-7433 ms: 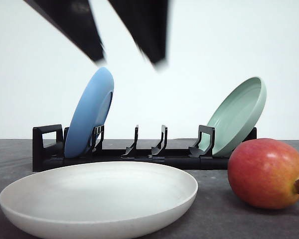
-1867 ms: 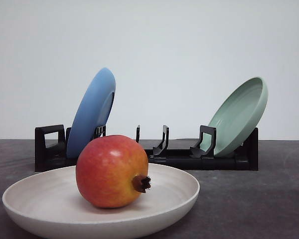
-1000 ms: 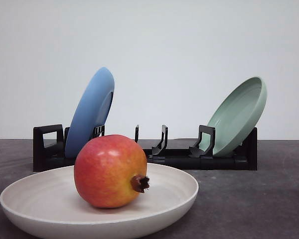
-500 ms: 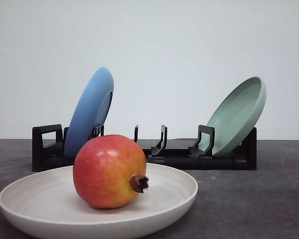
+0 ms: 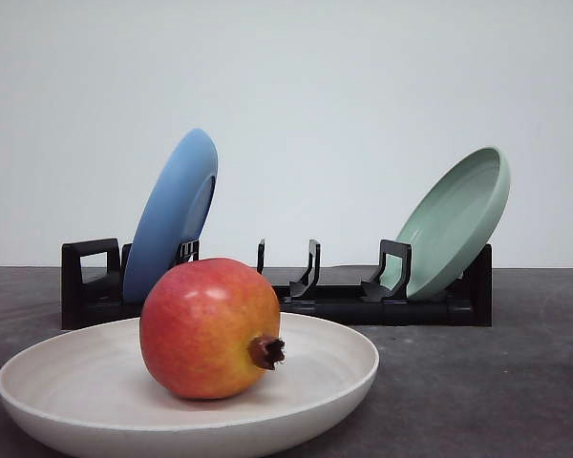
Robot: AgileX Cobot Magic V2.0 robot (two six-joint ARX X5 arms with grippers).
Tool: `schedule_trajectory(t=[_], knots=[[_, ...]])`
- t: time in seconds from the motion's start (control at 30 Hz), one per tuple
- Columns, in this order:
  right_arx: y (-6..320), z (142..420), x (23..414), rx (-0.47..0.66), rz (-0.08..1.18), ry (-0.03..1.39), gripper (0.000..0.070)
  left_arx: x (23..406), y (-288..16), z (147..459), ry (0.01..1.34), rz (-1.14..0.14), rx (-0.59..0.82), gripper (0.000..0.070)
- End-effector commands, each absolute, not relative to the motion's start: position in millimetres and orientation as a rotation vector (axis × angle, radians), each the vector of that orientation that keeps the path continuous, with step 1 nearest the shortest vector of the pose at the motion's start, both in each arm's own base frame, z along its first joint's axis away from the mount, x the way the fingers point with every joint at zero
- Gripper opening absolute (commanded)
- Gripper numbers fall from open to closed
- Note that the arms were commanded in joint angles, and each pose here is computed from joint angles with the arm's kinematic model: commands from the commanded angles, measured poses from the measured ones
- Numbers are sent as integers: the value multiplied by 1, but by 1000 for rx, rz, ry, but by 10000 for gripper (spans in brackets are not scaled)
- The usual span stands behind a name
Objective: Place pomegranate in white plate
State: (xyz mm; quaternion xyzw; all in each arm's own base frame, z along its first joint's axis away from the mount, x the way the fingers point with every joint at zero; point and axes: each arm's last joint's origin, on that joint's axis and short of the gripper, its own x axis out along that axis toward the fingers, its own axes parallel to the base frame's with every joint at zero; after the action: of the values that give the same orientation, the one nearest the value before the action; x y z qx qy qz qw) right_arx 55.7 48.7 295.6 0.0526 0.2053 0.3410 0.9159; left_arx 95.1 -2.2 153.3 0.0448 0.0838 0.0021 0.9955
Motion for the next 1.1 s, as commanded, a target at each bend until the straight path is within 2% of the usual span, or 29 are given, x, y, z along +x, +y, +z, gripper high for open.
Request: schedule_trajectory(t=[0.0, 0.63, 0.77, 0.83, 1.07], knots=[[49, 299, 55, 113, 711, 411, 0, 96, -2, 149, 178, 7, 94, 0], [49, 299, 55, 114, 709, 410, 0, 96, -2, 149, 178, 7, 94, 0], [44, 299, 58, 122, 648, 396, 0, 96, -2, 149, 178, 7, 94, 0], [39, 296, 61, 83, 579, 374, 0, 96, -2, 149, 178, 7, 94, 0], [22, 254, 83, -80, 291, 176, 0, 96, -2, 149, 178, 7, 94, 0]])
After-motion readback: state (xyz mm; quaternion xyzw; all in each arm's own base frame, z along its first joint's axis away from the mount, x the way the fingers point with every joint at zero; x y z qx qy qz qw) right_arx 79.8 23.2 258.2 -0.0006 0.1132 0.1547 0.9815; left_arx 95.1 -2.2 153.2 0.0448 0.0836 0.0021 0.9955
